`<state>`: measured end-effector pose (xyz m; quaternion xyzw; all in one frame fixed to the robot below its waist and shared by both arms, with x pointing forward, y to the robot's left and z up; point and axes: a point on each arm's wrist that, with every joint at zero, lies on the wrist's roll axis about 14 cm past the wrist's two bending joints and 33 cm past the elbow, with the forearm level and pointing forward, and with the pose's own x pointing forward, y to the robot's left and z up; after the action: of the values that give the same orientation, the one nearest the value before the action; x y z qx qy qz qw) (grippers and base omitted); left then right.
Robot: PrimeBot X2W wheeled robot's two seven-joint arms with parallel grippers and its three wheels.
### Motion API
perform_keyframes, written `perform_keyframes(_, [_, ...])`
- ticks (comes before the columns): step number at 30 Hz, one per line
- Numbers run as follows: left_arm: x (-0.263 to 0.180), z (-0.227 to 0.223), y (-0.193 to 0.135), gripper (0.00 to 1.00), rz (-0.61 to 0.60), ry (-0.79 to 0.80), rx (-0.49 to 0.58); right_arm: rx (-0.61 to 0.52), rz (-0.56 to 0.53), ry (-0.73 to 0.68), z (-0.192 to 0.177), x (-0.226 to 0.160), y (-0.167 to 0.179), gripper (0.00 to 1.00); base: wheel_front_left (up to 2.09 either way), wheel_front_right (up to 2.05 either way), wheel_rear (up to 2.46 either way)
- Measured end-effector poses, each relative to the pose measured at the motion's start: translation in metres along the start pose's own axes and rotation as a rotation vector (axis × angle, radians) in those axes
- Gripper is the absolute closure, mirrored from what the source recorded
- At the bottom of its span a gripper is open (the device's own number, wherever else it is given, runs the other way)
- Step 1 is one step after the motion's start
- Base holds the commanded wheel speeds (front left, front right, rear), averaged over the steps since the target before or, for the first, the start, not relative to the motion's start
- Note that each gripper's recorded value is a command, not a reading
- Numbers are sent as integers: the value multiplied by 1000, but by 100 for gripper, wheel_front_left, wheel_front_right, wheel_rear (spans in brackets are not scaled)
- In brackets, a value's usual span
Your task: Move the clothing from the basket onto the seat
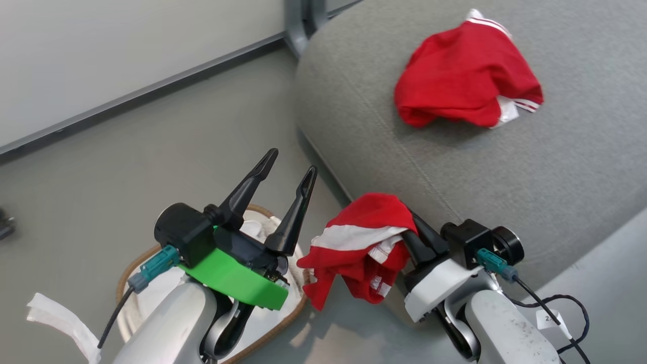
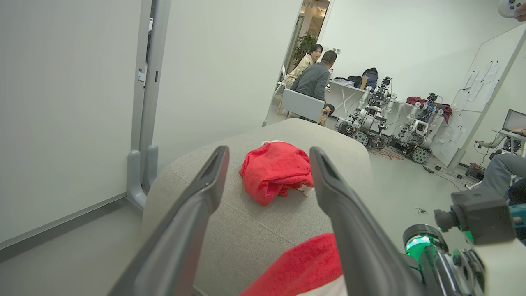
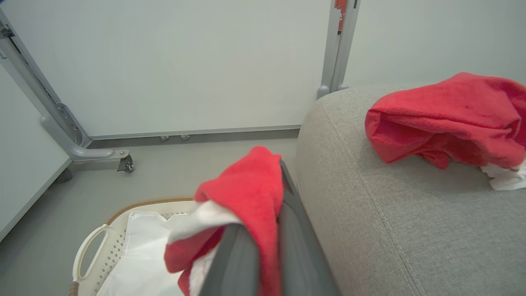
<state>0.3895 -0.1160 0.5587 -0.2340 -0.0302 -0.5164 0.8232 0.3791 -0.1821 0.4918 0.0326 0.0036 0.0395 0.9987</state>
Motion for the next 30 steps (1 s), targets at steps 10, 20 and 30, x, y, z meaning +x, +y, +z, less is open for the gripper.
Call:
perform_keyframes(10, [9, -55, -18, 0, -135, 135, 37, -44, -168, -19, 11, -20, -52, 100, 0, 0, 0])
perform_keyframes(20, [-3, -90, 6, 0, -100, 220, 8, -237, -170, -233, 106, 32, -84, 100, 0, 0, 0])
perform_keyframes(30, [-23, -109, 34, 0, -30, 270, -29, -572, -232, -324, 212, 74, -153, 100, 0, 0, 0])
